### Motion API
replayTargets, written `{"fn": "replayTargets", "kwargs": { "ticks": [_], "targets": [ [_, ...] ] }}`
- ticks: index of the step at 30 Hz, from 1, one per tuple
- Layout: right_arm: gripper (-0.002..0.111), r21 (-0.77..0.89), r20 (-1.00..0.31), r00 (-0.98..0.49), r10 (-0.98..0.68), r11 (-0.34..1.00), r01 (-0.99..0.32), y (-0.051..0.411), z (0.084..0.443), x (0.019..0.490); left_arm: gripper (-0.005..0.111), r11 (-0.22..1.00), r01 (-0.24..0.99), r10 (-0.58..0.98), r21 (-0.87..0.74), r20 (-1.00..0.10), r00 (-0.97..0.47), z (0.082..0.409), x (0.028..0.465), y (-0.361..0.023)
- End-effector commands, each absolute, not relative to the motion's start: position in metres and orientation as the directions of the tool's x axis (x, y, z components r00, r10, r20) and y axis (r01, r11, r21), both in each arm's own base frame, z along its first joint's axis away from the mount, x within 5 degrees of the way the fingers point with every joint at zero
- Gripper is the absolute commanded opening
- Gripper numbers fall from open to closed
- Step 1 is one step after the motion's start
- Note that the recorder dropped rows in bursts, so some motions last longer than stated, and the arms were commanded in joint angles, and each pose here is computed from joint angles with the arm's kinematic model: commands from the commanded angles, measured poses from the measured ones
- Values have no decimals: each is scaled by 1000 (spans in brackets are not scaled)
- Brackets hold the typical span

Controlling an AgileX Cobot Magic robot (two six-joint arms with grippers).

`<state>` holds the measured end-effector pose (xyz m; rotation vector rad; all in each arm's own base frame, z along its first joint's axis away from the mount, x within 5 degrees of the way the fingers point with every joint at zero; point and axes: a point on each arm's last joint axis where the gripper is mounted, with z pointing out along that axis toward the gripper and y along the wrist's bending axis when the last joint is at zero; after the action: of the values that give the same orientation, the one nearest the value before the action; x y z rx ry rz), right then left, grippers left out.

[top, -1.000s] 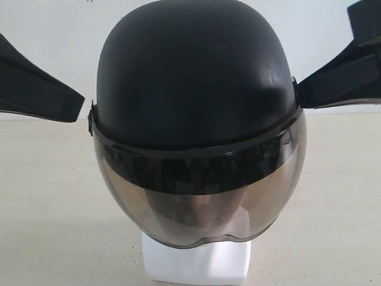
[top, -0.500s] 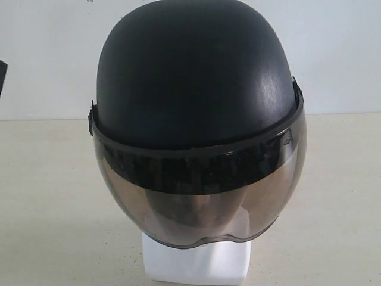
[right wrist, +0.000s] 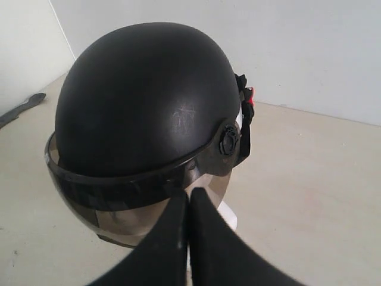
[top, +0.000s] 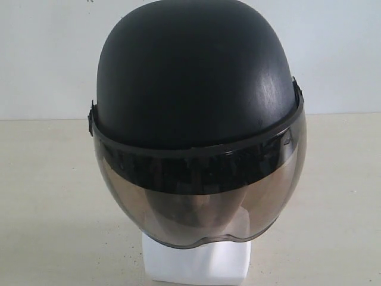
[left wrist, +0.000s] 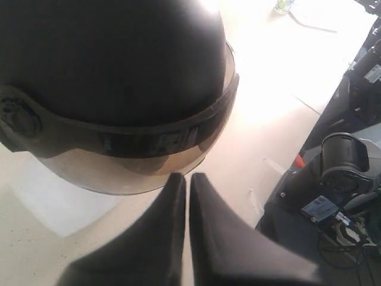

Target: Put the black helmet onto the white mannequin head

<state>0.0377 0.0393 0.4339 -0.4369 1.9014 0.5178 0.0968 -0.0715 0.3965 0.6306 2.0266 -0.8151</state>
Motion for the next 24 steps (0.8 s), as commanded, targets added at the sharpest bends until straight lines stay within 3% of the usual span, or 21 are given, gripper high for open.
{"fn": "replayTargets", "kwargs": {
  "ticks": [1, 7, 24],
  "targets": [
    [0, 145, -931, -359, -64, 839, -525, 38, 433, 35, 4, 614, 704, 89, -356, -856, -510, 401, 93, -76],
    [0, 145, -931, -359, -64, 839, -525, 38, 433, 35, 4, 463, 825, 100, -323, -906, -411, 410, 83, -85],
    [0, 145, -931, -359, -64, 839, -525, 38, 433, 35, 4, 454, 790, 68, -412, -868, -492, 409, 78, -85]
  ]
}}
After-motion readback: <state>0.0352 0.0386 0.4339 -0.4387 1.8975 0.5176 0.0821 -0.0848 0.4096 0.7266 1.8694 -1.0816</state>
